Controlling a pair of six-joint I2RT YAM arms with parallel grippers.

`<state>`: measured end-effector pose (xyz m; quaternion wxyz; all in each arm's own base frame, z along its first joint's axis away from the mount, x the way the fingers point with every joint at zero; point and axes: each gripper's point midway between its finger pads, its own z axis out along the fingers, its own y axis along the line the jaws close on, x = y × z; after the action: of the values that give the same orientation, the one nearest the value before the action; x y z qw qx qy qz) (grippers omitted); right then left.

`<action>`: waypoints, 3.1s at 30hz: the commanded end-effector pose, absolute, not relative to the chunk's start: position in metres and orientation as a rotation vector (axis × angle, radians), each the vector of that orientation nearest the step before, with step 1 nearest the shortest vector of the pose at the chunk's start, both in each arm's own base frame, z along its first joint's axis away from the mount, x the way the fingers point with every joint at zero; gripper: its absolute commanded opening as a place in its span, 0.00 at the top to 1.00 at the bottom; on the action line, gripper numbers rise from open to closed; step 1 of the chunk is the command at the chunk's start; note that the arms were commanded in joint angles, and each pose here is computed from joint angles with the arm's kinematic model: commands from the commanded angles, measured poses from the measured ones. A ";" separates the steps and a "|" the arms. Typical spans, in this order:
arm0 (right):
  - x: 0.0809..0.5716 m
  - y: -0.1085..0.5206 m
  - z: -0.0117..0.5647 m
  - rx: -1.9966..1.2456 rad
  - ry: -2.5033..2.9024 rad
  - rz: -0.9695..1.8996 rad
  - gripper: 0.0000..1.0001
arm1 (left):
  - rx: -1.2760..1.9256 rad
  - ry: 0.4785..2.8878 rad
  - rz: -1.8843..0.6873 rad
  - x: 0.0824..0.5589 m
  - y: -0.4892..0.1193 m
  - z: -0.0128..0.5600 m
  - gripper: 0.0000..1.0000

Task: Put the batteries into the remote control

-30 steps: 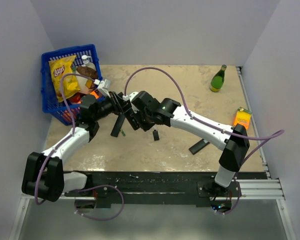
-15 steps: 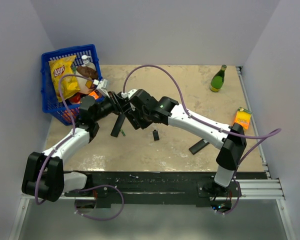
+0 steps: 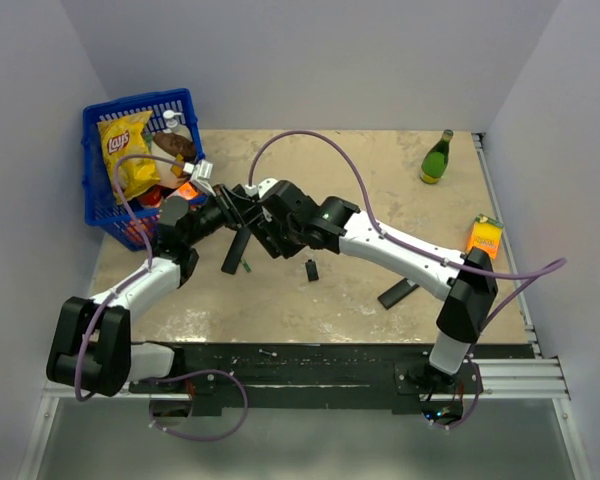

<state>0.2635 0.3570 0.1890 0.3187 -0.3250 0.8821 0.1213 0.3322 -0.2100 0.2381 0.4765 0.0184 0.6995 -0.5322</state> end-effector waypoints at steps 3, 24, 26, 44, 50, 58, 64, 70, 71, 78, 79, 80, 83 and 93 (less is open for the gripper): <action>0.274 0.367 0.218 -0.836 2.187 0.380 0.98 | 0.014 1.648 -1.499 0.314 -0.220 0.267 1.00; 0.237 0.359 0.216 -1.058 2.284 0.452 0.87 | -0.244 1.620 -1.602 0.287 -0.214 0.276 1.00; 0.237 0.359 0.215 -1.056 2.287 0.447 0.84 | -0.289 1.616 -1.630 0.284 -0.212 0.270 1.00; 0.244 0.363 0.232 -1.026 2.270 0.439 0.61 | -0.362 1.603 -1.631 0.278 -0.205 0.250 1.00; 0.246 0.359 0.242 -0.992 2.253 0.432 0.57 | -0.391 1.599 -1.659 0.275 -0.204 0.245 1.00; 0.260 0.350 0.264 -0.928 2.187 0.358 0.53 | -0.443 1.601 -1.692 0.271 -0.203 0.235 1.00; 0.264 0.348 0.270 -0.907 2.165 0.343 0.50 | -0.446 1.597 -1.703 0.268 -0.202 0.234 1.00; 0.252 0.345 0.292 -0.844 2.099 0.516 0.43 | -0.469 1.585 -1.723 0.266 -0.201 0.233 1.00; 0.249 0.343 0.294 -0.836 2.093 0.546 0.42 | -0.461 1.572 -1.732 0.265 -0.201 0.235 1.00; 0.225 0.311 0.313 -0.724 1.976 0.911 0.29 | -0.497 1.523 -1.779 0.261 -0.197 0.238 1.00; 0.222 0.312 0.304 -0.705 1.982 0.945 0.27 | -0.494 1.516 -1.783 0.260 -0.197 0.240 1.00; 0.219 0.312 0.302 -0.699 1.979 0.969 0.24 | -0.495 1.513 -1.782 0.260 -0.196 0.241 1.00; 0.208 0.311 0.296 -0.679 1.974 1.039 0.22 | -0.498 1.502 -1.784 0.261 -0.196 0.243 1.00; 0.199 0.323 0.275 -0.627 1.976 1.183 0.21 | -0.488 1.475 -1.786 0.263 -0.195 0.253 1.00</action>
<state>0.2000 0.3094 0.2472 0.3459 -0.2495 0.8061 0.4104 0.2646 -0.1970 0.2230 0.3499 -0.2129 0.6118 -0.6767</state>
